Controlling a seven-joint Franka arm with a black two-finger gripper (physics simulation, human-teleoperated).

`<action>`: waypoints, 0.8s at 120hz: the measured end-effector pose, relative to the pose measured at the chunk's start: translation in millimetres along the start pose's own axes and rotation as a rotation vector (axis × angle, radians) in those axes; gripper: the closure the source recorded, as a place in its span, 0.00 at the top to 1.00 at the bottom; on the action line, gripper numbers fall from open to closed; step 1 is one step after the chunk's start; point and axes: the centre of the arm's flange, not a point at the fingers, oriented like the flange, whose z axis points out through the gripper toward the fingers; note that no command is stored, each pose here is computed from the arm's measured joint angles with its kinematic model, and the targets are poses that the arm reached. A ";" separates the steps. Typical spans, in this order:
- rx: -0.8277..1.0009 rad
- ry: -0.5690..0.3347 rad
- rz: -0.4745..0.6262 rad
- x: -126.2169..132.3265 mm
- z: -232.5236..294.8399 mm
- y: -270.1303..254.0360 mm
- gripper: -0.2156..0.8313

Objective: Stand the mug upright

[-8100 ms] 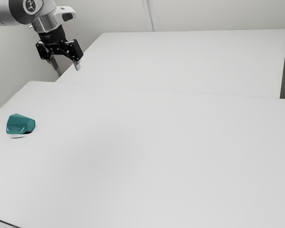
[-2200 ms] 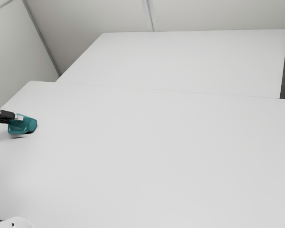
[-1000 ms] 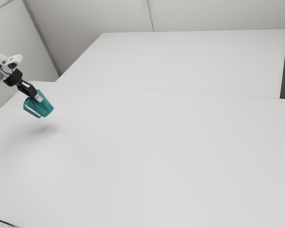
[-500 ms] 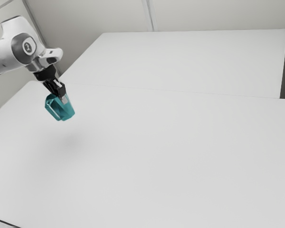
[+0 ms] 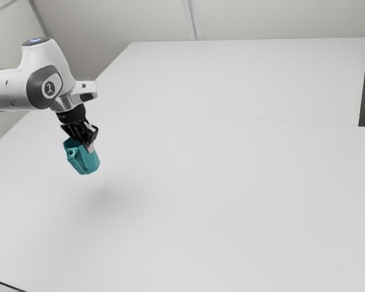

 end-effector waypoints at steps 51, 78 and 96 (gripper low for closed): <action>0.068 -0.028 -0.153 -15.9 52.0 45.4 0.04; 0.077 0.010 -0.213 -11.7 72.0 66.9 0.04; 0.078 0.019 -0.252 -9.0 86.0 78.7 0.04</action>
